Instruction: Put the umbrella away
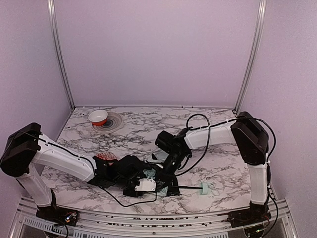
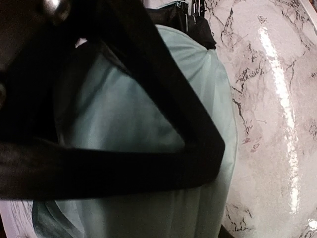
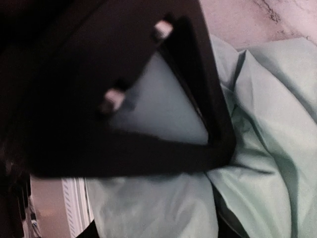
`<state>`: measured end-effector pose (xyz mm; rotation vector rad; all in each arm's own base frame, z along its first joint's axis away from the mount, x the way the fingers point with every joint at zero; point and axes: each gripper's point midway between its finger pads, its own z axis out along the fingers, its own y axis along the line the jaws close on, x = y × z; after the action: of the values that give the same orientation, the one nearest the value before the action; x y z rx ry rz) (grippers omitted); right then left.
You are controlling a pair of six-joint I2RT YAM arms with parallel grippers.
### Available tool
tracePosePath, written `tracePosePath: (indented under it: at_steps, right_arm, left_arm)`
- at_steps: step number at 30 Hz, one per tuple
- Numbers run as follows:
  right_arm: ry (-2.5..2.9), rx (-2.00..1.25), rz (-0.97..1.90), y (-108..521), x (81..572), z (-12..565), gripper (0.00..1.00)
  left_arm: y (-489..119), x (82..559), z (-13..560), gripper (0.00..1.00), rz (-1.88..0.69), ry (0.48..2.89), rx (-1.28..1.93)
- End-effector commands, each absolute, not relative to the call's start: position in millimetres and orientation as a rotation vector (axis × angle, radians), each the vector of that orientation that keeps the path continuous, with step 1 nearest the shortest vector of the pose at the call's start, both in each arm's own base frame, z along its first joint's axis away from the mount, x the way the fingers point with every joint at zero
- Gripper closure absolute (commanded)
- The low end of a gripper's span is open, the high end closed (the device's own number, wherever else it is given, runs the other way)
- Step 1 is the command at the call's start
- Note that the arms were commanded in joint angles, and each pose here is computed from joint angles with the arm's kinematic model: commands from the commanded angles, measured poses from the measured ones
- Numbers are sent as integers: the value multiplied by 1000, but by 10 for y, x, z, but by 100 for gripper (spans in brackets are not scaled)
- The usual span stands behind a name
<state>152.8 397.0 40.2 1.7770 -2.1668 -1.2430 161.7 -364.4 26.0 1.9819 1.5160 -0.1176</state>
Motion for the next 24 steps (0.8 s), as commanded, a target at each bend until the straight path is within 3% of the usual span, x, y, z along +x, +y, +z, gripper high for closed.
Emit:
tracePosePath:
  at_steps: [1, 5, 15, 24]
  right_arm:
    - [-2397, 1729, -1104, 3734, 1981, 553, 49]
    - [-2531, 1764, -1144, 3601, 2253, 888, 37]
    - [-2985, 1959, -1038, 3143, 2600, 1557, 32]
    - [-2794, 2866, -722, 3315, 1842, 1765, 33]
  left_arm:
    - [-3236, 1323, -165, 66, -141, 1719, 2178]
    - [-3212, 1224, -182, 74, -242, 1817, 2180]
    - [-3251, 1170, -112, 86, -528, 2079, 2089]
    - [-3271, 1187, -111, 92, -788, 2308, 2018]
